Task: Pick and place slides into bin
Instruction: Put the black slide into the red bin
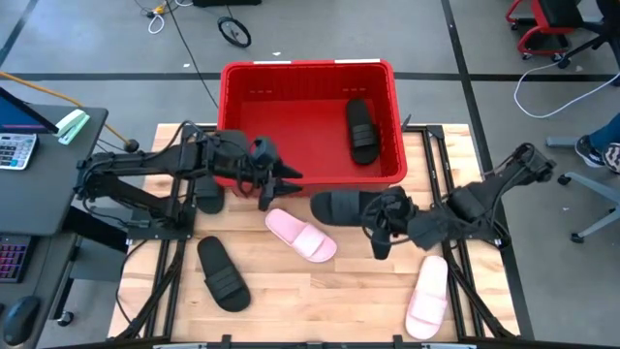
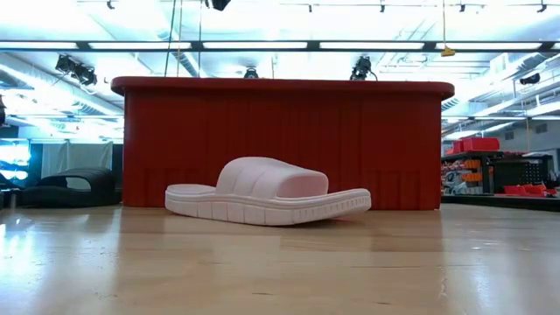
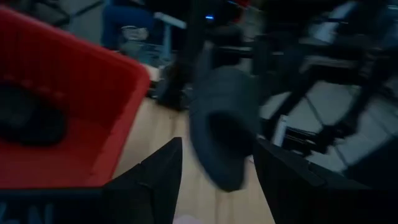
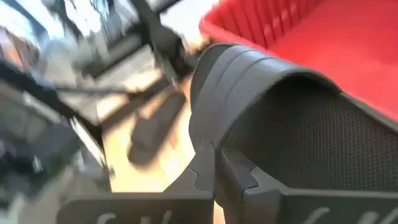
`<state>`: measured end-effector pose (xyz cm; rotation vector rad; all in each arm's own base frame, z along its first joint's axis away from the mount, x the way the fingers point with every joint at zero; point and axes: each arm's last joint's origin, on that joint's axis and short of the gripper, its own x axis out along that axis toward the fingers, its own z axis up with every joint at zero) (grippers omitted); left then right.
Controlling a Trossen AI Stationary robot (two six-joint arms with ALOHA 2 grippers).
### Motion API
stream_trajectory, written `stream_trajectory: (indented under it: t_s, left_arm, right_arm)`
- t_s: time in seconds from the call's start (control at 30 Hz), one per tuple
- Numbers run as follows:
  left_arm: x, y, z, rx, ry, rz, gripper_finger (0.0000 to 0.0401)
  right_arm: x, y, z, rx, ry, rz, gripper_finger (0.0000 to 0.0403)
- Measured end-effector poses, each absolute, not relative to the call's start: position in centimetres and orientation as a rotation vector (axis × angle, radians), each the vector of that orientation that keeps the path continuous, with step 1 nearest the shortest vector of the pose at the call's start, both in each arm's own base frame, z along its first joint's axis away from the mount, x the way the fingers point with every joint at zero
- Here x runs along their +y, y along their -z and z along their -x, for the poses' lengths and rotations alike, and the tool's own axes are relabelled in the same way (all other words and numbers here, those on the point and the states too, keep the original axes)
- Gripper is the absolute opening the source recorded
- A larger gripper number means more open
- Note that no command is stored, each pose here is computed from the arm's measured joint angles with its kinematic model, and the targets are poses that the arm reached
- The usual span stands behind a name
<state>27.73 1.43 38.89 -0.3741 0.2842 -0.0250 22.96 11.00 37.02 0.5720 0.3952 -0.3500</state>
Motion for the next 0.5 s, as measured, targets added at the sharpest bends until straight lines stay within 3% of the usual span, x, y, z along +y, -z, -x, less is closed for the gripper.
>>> stream_trajectory:
  t_s: [0.2,0.5]
  left_arm:
    - [2.3,-38.7,-27.7,0.308,0.067,0.387,0.0197]
    - [2.1,-36.1,-29.4,0.456,0.076,0.391,0.0201]
  right_arm:
    - [9.0,-36.7,-23.3,0.548,0.22,-0.323,0.0004]
    - [6.5,-37.3,-24.7,0.51,0.171,-0.265,0.0004]
